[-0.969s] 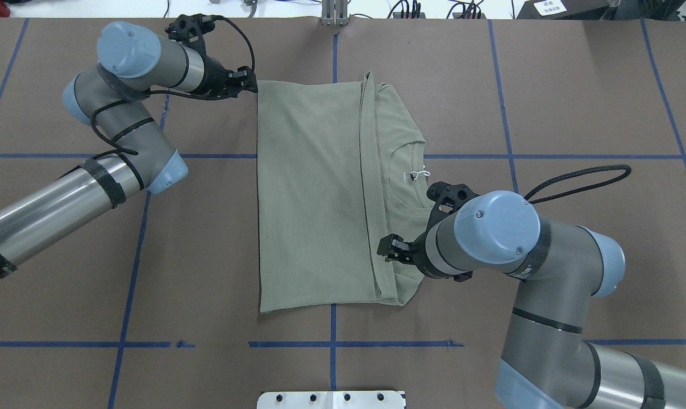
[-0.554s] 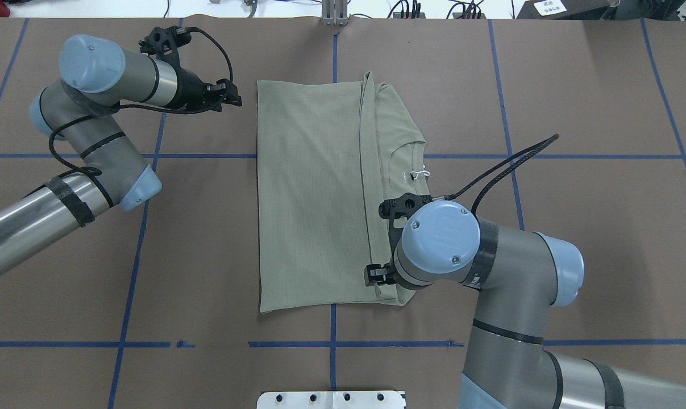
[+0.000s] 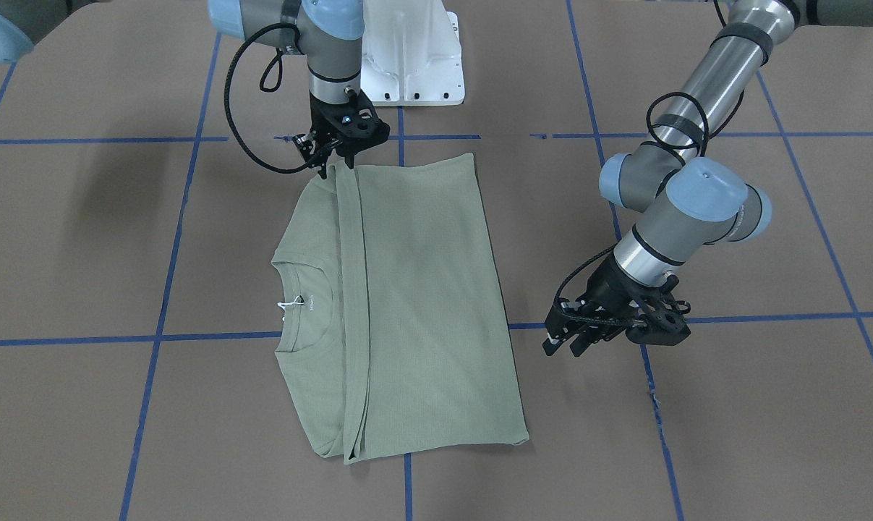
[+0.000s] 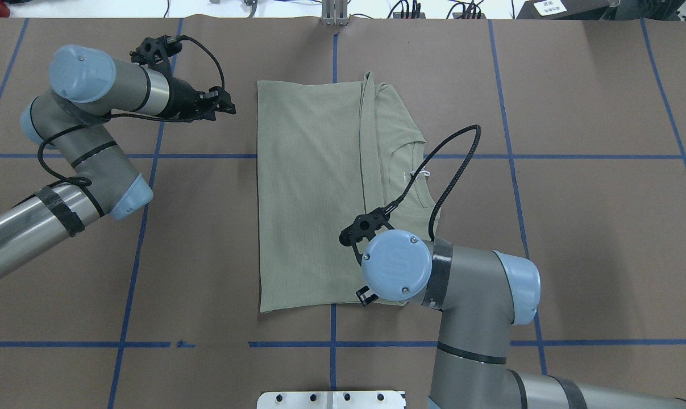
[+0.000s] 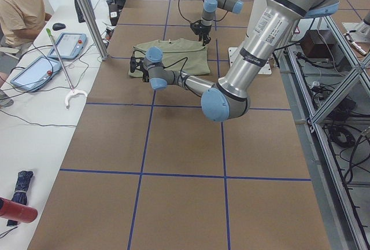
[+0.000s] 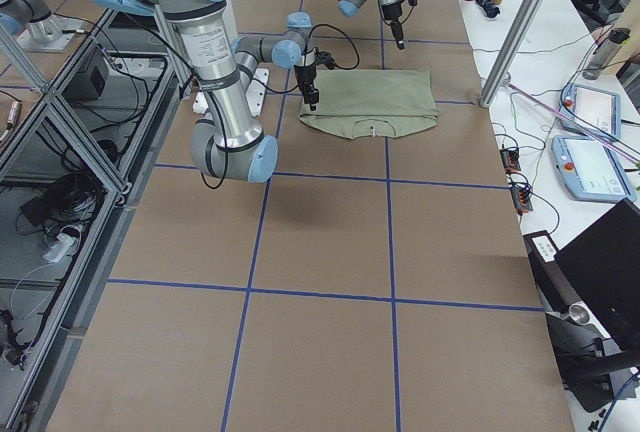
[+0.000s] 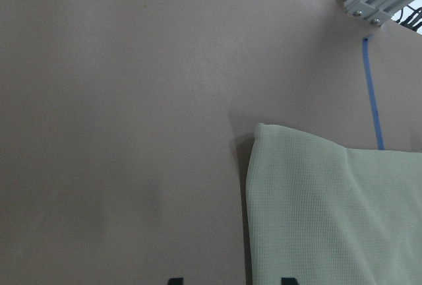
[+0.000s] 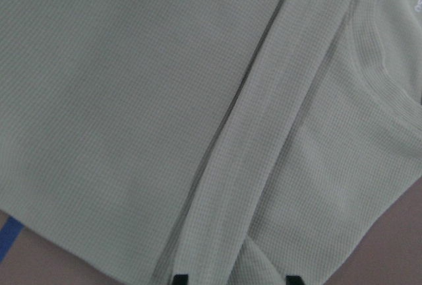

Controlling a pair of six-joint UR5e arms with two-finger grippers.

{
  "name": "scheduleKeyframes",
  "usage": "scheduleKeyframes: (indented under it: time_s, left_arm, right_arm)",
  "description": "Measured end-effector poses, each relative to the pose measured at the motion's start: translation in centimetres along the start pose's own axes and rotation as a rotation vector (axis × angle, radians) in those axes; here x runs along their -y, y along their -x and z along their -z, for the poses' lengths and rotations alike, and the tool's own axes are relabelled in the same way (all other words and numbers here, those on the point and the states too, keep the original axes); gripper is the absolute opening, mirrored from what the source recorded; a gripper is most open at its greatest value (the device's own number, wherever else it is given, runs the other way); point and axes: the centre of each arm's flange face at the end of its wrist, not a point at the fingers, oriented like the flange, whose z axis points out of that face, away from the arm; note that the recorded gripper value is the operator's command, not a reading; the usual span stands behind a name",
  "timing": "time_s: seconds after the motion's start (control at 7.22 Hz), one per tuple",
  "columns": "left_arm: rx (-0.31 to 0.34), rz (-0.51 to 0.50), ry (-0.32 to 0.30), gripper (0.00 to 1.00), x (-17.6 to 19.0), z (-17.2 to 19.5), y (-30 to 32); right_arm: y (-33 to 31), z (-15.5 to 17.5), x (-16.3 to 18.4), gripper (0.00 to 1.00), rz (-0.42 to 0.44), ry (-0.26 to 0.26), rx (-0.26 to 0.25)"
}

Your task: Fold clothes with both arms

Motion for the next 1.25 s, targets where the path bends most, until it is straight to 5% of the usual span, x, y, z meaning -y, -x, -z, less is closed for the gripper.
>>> scheduleKeyframes:
  time_s: [0.83,0.97,1.11,1.25]
  left_arm:
    - [0.011,0.042,0.023,0.60,-0.8,0.1,1.7]
    - [0.010,0.045,0.023,0.60,-0.8,0.1,1.7]
    - [0.009,0.046,0.023,0.60,-0.8,0.1,1.6]
    - [0.009,0.046,0.023,0.60,-0.8,0.1,1.6]
  right_arm:
    - [2.8,-0.4,-0.5,0.51,0.118,-0.008,-0.029]
    - [2.9,-0.6,-0.6,0.33,0.120,-0.005,-0.031]
    - [3.1,-0.7,-0.7,0.00,0.122,-0.003,-0.031]
    - [3.2,-0.7,-0.8,0.00,0.124,-0.002,-0.031]
